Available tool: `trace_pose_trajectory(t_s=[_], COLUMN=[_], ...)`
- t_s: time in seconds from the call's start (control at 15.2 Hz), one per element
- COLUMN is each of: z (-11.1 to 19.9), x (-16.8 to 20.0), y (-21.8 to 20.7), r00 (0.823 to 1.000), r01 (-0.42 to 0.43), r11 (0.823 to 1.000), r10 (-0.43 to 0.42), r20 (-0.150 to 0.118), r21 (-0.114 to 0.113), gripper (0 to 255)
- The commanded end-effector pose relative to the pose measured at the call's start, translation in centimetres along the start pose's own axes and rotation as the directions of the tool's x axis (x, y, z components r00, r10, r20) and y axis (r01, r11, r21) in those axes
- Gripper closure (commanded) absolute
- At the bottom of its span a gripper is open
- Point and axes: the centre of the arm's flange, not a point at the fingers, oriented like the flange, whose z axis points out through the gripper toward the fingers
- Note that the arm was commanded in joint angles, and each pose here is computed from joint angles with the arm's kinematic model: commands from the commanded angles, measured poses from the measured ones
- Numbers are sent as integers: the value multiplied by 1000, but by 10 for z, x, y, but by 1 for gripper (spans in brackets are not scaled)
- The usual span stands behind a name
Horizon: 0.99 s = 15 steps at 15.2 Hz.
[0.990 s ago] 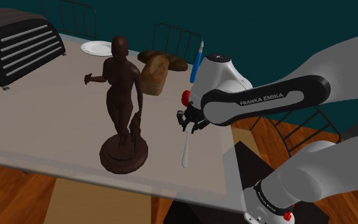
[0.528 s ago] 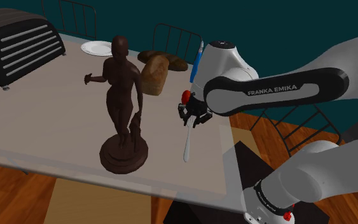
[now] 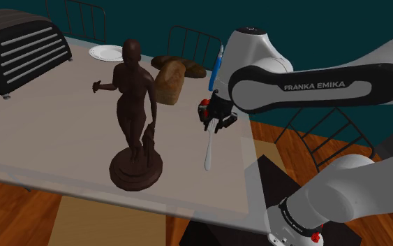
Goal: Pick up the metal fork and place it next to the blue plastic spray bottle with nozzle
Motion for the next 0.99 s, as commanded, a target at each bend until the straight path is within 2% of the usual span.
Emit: trace_pose_trajectory(t_s=[0.0,0.92], z=[-11,-85], x=[0,5], y=[0,-2], r00=[1000,1000], r01=[0,0], r11=[1000,1000], r10=[0,0], r20=[0,0], r21=[0,0], gripper=[255,255])
